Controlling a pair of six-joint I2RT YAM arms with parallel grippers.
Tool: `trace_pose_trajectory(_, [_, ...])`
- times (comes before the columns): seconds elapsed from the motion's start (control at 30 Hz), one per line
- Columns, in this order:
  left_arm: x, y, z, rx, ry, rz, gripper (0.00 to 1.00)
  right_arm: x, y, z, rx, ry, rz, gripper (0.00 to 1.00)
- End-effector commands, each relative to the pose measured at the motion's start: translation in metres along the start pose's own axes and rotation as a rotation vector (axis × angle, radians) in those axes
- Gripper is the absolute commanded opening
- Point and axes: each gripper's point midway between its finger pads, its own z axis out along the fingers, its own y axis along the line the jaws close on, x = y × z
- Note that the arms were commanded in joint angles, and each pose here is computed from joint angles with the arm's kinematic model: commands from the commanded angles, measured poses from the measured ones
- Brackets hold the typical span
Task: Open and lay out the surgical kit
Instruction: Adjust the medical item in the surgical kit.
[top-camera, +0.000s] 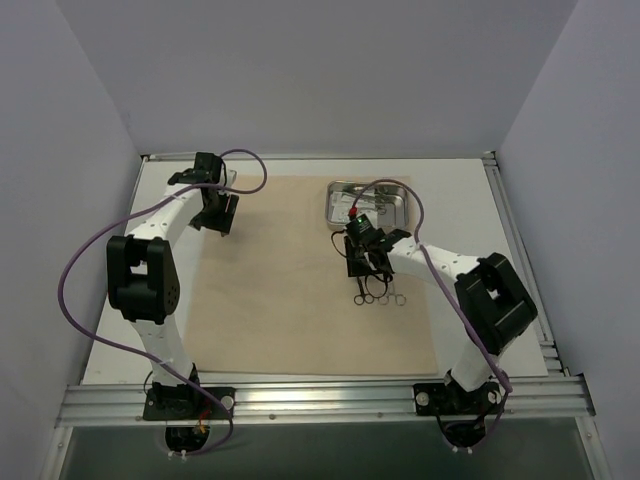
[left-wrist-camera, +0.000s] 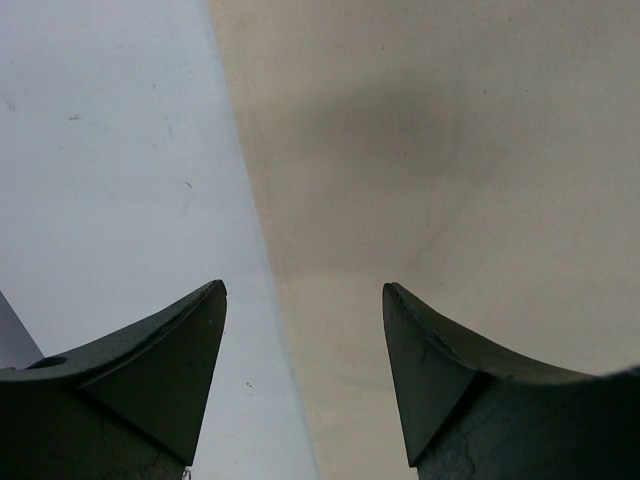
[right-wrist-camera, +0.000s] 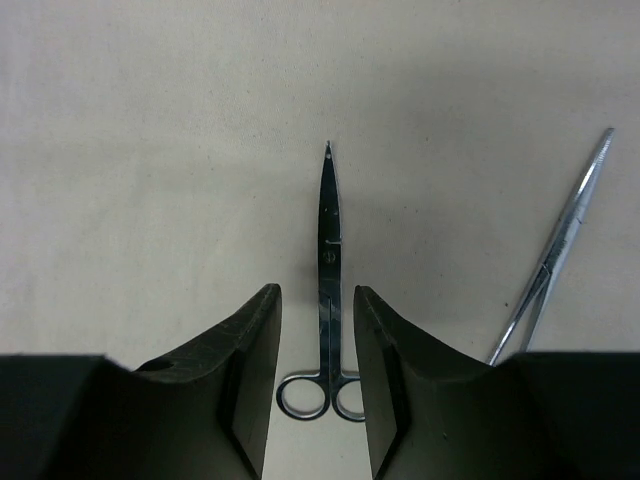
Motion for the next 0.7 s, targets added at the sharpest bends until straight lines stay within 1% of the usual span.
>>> trace_pose_trajectory(0.0, [-0.017,0.005,-0.015,-0.001,-0.075,-0.028,0.73,-0.003,-0.001,0.006,0.047,0.025,0.004,0.31])
trace_pose_trajectory(0.2, [-0.014,0.006,-0.014,-0.003,-0.068,-0.029,0.73,-0.003,-0.003,0.008,0.068,0.03,0.026,0.29])
trace_pose_trajectory(0.33, [-0.015,0.005,-0.012,0.0,-0.069,-0.031,0.73,0.011,0.001,0.016,0.04,0.069,0.033,0.26])
trace_pose_trajectory(0.47, [-0.015,0.006,-0.013,-0.002,-0.073,-0.028,0.73,0.024,-0.002,0.024,0.055,0.113,0.055,0.23])
trace_pose_trajectory(0.67, [-0.013,0.006,-0.011,-0.003,-0.067,-0.023,0.73,0.024,-0.001,0.026,0.062,0.111,0.074,0.21])
